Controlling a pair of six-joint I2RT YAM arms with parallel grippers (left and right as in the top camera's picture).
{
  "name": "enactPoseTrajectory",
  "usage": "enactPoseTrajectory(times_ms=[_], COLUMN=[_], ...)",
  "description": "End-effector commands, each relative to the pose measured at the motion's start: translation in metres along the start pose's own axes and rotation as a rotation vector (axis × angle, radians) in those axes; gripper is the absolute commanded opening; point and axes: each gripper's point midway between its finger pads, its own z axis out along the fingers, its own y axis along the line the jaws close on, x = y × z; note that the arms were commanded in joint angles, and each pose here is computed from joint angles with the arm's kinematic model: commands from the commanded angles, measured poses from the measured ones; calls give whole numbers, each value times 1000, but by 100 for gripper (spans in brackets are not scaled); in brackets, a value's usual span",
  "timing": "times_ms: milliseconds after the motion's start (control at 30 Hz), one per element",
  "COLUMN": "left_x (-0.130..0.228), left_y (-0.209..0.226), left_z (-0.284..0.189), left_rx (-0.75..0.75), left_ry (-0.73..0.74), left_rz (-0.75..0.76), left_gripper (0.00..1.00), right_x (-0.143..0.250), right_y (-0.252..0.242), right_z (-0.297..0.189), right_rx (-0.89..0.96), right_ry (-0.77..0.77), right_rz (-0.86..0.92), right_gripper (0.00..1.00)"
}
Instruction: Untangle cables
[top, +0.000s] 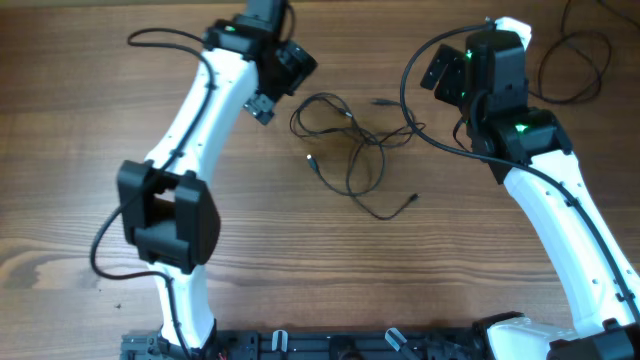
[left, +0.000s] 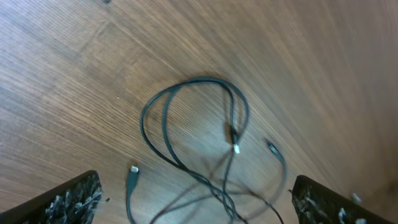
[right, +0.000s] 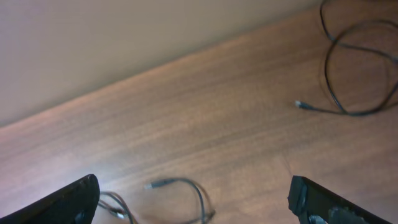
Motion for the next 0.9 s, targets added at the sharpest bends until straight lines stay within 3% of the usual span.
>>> enactPoseTrajectory(times_ms=[0,200,333,567,867], left_x=[-2,-5,8,27,62], left_y=[15,54,75,101,73], left_z=[23,44,72,106,120], left_rx=[-145,-327,-386,-425,-340], left_ry=[-154,-204,-185,-118,-66], left_rz=[-39,-133,-208,-211,-150], left_gripper=[100,100,100,100,100], right_x=[-8,-1,3,7,8], right_y=[-8,-18,-20,-22,-22], right_z=[-10,-10,-10,-10,-10], right_rx=[38,85,93,102,100], right_ry=[-20,2,16,34,38], right_rz=[10,-3,-9,-16,-14], right_gripper=[100,100,99,100,99])
